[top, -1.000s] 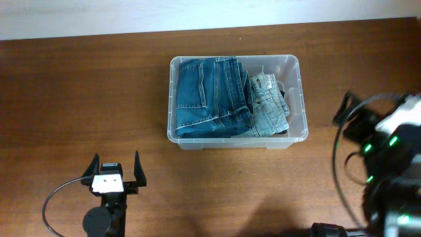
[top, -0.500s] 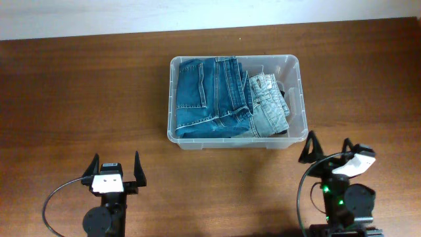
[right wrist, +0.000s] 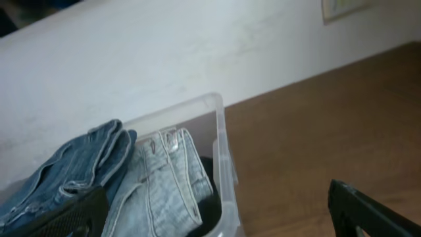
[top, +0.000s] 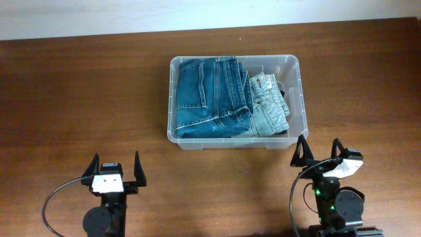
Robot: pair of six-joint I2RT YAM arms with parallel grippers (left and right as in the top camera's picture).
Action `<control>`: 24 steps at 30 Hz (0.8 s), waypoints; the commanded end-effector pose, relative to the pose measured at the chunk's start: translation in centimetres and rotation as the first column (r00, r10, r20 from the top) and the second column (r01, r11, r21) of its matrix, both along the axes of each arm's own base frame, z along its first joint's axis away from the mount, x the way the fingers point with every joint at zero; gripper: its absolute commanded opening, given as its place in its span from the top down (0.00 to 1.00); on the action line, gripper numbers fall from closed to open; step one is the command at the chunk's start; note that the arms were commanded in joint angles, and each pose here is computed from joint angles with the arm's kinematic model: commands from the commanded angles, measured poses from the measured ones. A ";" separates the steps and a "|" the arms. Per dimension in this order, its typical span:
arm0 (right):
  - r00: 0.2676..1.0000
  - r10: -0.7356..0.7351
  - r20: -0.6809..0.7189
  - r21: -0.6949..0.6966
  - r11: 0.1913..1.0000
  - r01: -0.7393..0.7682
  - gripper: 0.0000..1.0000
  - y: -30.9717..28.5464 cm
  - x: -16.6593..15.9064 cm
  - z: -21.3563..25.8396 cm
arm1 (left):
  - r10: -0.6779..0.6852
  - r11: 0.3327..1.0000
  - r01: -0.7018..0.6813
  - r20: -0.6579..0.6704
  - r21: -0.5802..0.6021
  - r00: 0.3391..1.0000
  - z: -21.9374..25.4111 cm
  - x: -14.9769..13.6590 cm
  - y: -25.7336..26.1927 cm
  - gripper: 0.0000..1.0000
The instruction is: Pack container
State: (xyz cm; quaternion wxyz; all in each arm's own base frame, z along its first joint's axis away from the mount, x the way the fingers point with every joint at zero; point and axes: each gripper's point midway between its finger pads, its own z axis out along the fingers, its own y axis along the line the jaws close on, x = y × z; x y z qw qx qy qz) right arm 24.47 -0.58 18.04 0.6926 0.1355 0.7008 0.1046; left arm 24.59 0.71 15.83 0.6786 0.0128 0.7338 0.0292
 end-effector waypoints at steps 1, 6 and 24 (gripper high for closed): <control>1.000 0.008 0.006 -0.059 0.998 -0.008 0.02 0.2 0.1 -0.5 | 0.011 1.000 -0.011 -0.002 0.016 1.000 -0.2 0.0 0.3 0.01; 1.000 0.019 0.005 -0.129 0.992 -0.018 0.01 0.4 0.2 -0.7 | 0.011 1.000 -0.011 -0.002 0.016 1.000 -0.2 0.0 0.3 0.01; 0.996 0.059 -0.068 -0.195 0.978 -0.071 0.02 1.0 0.1 -2.5 | 0.011 1.000 -0.011 -0.002 0.016 1.000 -0.2 0.0 0.3 0.01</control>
